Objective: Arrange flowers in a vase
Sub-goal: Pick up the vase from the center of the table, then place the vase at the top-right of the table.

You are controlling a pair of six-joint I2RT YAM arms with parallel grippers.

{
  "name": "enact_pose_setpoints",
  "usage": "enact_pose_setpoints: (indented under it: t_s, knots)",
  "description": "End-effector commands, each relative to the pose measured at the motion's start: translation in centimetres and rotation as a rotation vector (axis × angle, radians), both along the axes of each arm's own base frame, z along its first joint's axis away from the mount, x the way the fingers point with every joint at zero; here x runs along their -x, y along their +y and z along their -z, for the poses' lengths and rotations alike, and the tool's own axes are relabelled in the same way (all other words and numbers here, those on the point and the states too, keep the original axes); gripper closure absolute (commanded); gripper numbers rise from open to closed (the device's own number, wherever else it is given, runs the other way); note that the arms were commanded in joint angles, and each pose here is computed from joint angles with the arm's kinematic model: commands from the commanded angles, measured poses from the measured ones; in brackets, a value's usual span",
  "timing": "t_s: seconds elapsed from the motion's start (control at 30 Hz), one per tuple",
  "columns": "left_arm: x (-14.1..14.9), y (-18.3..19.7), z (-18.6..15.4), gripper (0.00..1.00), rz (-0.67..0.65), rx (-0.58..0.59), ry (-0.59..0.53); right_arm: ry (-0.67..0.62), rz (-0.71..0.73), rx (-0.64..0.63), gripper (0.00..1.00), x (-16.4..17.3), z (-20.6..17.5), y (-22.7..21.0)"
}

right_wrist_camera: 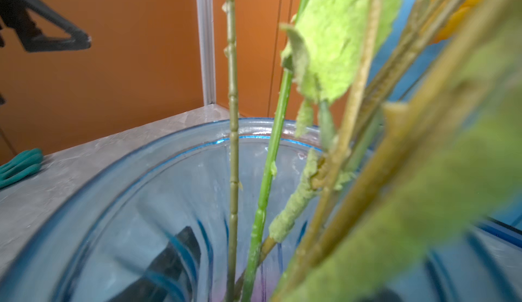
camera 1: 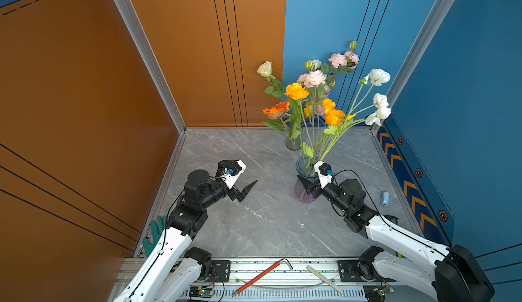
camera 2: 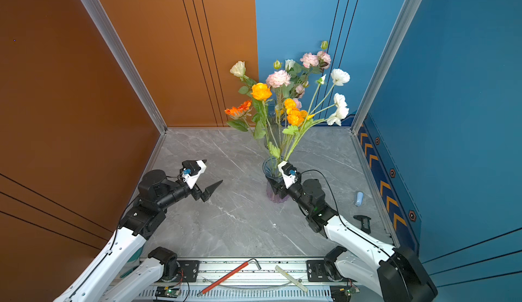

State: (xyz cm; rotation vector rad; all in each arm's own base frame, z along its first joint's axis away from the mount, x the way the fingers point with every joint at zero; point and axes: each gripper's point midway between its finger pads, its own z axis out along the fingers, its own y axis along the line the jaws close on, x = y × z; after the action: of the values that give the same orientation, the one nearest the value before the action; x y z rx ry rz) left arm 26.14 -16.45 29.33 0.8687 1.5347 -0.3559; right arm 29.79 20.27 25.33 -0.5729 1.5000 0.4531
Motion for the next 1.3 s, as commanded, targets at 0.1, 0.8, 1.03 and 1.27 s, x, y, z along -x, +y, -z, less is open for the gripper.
enact_pose_setpoints:
  t_s: [0.1, 0.8, 1.03, 1.27]
  knots:
    - [0.1, -0.2, 0.5, 0.02, 0.021, -0.004, 0.005, -0.219, 0.171, -0.09, 0.46, 0.4, -8.7, -6.5]
    - [0.0, -0.4, 0.9, 0.02, 0.035, -0.005, 0.021, -0.363, 0.595, -0.123, 0.48, -9.8, -12.2, -17.1]
    - [-0.1, -0.2, 0.8, 0.02, 0.031, -0.007, 0.02, -0.445, 0.63, -0.286, 0.49, -12.9, -11.5, -21.3]
    - [-0.3, -0.1, 1.0, 0.02, 0.026, -0.008, 0.027, -0.455, 0.614, -0.271, 0.49, -17.0, -9.7, -21.8]
